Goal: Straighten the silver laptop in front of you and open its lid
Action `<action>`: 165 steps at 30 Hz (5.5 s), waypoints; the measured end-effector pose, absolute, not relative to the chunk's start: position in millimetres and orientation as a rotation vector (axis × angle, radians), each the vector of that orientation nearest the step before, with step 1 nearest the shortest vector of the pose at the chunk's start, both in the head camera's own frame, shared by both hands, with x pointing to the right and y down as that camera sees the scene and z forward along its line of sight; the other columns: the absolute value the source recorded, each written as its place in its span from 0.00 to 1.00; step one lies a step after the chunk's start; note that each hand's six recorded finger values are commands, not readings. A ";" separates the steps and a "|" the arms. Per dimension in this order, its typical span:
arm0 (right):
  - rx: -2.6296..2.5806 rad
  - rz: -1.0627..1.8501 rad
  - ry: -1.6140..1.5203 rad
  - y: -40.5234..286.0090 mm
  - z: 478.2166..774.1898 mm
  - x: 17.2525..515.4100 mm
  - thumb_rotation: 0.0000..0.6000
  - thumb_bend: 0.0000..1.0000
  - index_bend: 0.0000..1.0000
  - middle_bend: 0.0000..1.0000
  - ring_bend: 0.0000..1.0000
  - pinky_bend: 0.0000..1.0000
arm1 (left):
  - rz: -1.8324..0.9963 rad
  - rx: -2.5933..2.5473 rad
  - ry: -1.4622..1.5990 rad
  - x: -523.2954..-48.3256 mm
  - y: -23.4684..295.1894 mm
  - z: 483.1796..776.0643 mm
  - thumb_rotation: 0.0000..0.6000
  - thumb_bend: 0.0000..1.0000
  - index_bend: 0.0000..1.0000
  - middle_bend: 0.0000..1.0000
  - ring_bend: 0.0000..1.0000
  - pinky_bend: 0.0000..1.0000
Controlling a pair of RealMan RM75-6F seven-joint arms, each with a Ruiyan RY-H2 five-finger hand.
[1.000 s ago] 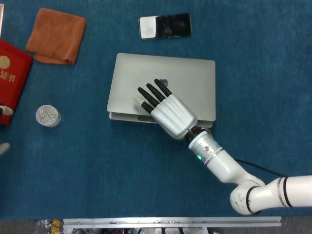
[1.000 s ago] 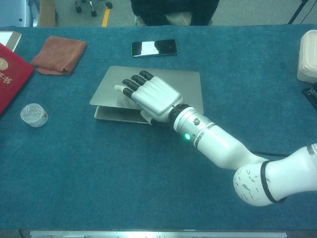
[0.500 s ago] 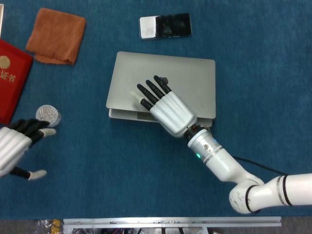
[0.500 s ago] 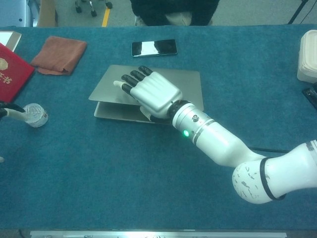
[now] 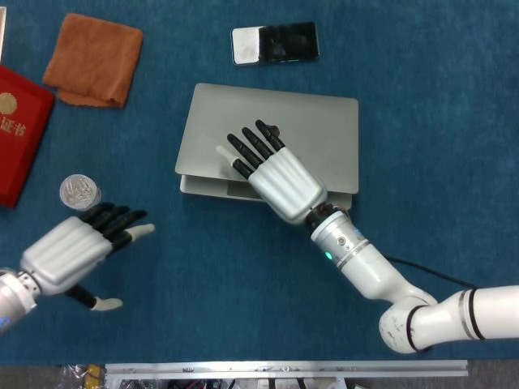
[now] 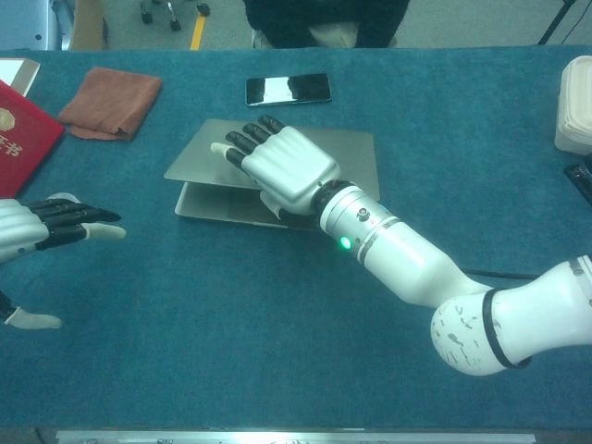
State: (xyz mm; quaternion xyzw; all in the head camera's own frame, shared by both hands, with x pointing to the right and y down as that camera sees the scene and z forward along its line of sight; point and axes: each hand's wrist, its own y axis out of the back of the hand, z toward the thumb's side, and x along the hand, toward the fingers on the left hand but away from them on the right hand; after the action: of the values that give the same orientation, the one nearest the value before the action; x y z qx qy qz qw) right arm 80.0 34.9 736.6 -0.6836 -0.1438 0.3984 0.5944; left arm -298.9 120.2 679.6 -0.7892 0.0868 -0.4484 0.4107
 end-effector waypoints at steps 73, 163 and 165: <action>-1.535 0.990 -0.410 -1.4 714.7 104.5 1.00 0.54 0.00 0.05 0.00 0.05 | -1.078 -2.087 0.135 -193.5 68.9 762.1 0.58 0.14 0.00 0.00 0.00 0.01; -1.266 1.240 -0.849 -171.5 667.6 184.6 1.00 0.53 0.00 0.05 0.00 0.05 | -1.113 -2.034 0.122 -192.8 71.4 762.7 0.58 0.14 0.00 0.00 0.00 0.01; -1.288 1.216 -0.844 -166.8 664.8 181.0 1.00 0.53 0.00 0.05 0.00 0.05 | -1.112 -2.024 0.134 -194.4 68.5 758.7 0.58 0.14 0.00 0.00 0.00 0.01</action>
State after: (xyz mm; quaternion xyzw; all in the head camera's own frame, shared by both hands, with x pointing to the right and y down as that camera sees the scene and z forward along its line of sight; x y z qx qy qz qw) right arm 181.0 -166.8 664.8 -0.5455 -0.3574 0.5150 0.5562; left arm -194.4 68.5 758.7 -0.8010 0.0531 -0.4402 0.4023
